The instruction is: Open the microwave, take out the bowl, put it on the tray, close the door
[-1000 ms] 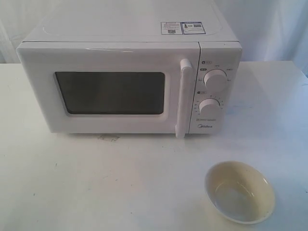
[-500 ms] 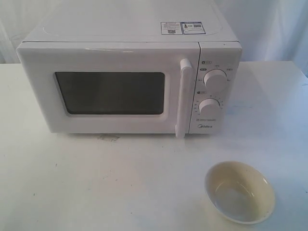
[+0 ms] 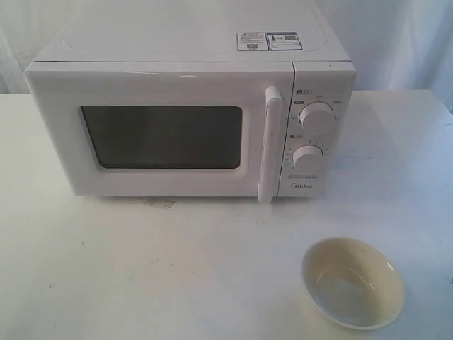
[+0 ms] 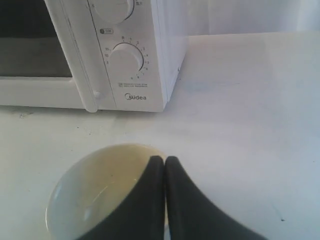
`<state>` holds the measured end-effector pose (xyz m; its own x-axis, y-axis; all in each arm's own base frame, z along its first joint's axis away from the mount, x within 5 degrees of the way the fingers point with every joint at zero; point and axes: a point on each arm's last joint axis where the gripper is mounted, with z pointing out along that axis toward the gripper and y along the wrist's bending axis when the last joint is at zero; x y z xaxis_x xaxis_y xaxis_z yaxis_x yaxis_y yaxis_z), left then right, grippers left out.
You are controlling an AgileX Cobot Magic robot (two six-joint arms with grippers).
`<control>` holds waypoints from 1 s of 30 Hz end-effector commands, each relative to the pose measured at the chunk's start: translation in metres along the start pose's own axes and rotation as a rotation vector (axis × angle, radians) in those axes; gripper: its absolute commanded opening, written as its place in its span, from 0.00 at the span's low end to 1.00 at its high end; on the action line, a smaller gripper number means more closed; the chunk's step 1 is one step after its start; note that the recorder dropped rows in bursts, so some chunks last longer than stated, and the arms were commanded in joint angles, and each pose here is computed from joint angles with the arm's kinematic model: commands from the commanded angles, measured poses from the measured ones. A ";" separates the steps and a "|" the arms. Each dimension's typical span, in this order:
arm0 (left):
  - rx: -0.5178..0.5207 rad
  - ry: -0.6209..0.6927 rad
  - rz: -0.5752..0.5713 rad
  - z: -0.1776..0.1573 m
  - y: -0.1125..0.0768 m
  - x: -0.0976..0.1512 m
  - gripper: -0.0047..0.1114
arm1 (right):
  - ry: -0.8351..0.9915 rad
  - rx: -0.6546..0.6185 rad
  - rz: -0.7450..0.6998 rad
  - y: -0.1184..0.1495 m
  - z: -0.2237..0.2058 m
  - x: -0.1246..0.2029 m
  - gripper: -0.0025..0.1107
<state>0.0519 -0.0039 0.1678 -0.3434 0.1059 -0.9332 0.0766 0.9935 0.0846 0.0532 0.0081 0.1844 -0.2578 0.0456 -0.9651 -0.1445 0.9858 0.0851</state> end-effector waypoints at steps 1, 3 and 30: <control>0.002 0.001 -0.007 0.000 0.000 0.001 0.04 | 0.004 0.002 0.016 0.000 0.000 0.002 0.02; 0.002 0.001 -0.007 0.000 0.000 0.001 0.04 | 0.003 0.009 0.018 -0.001 0.000 0.002 0.02; 0.002 0.001 -0.005 0.000 0.000 0.001 0.04 | -0.006 0.088 0.080 -0.005 0.000 0.002 0.02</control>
<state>0.0519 -0.0039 0.1678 -0.3434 0.1059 -0.9332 0.0766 0.9935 0.0846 0.0536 0.0041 0.1840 -0.2601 0.1200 -0.9581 -0.0480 0.9894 0.1370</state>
